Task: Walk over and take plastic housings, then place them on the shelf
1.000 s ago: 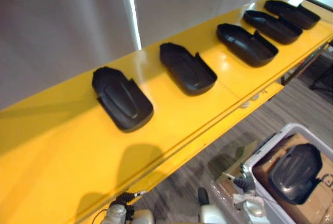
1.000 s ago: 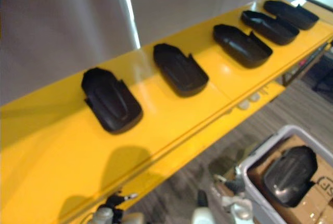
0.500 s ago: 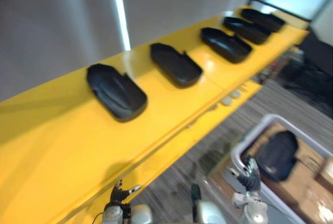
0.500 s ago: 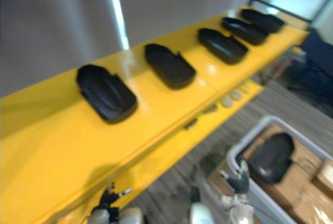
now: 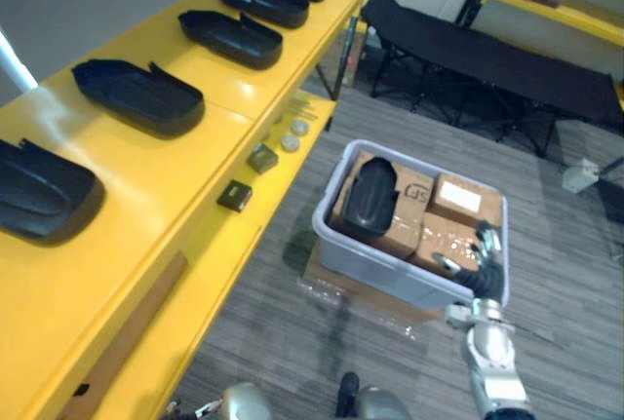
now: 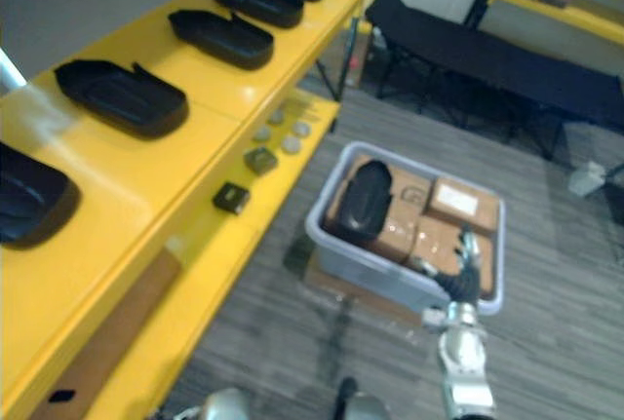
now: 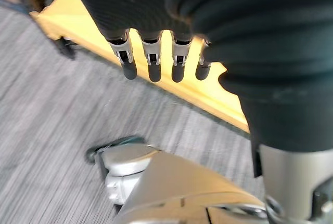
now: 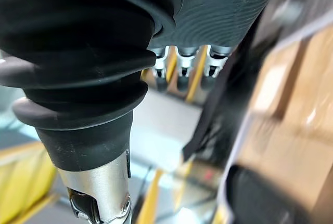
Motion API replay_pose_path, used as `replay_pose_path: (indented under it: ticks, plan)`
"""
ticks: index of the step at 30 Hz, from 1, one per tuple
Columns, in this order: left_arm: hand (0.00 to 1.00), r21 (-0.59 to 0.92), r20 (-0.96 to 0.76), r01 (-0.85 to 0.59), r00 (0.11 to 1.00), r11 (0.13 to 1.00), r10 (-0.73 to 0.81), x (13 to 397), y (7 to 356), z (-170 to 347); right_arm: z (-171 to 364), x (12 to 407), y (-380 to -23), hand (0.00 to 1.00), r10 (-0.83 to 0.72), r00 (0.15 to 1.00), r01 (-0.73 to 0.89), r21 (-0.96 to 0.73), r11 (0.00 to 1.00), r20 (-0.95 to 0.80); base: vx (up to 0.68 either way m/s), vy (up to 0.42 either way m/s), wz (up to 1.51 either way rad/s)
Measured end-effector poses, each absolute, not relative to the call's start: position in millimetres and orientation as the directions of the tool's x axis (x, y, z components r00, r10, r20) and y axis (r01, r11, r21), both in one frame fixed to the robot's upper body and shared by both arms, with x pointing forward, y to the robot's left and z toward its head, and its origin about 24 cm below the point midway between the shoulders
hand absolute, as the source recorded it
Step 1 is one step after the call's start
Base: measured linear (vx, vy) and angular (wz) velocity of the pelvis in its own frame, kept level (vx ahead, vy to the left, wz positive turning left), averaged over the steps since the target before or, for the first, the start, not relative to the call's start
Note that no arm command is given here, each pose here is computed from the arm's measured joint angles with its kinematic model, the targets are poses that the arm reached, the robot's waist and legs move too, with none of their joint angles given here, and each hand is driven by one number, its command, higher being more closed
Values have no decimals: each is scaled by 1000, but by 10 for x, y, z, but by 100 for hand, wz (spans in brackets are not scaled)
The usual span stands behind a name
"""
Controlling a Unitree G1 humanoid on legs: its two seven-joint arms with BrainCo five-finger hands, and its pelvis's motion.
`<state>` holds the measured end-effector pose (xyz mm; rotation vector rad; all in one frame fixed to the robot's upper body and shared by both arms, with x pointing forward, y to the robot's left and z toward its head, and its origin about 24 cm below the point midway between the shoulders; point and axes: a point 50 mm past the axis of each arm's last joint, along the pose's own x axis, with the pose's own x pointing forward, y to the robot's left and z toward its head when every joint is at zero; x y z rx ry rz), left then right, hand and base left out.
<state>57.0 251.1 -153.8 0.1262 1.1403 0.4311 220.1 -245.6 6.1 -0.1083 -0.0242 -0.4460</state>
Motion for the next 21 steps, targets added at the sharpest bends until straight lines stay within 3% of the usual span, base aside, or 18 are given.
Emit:
replay_pose_path:
  ticks: [5,10,17,21]
  plan:
    - [0,220,-826,-415,403,883,395,691,2431,-1513,142,2287,-2525,0,-485,872,487,-9,874,62,5,-83,29]
    - [0,173,-795,-424,472,889,380,785,2305,-1496,630,2834,-2814,0,-700,702,666,232,709,126,-50,19,42]
    - [0,105,-793,-385,524,917,311,887,2154,-1504,1296,3338,-3086,0,-792,596,740,294,605,131,-30,81,26]
    - [0,54,-788,-406,544,913,288,985,2119,-1492,1558,3363,-3351,0,-891,444,838,306,452,101,-40,93,25]
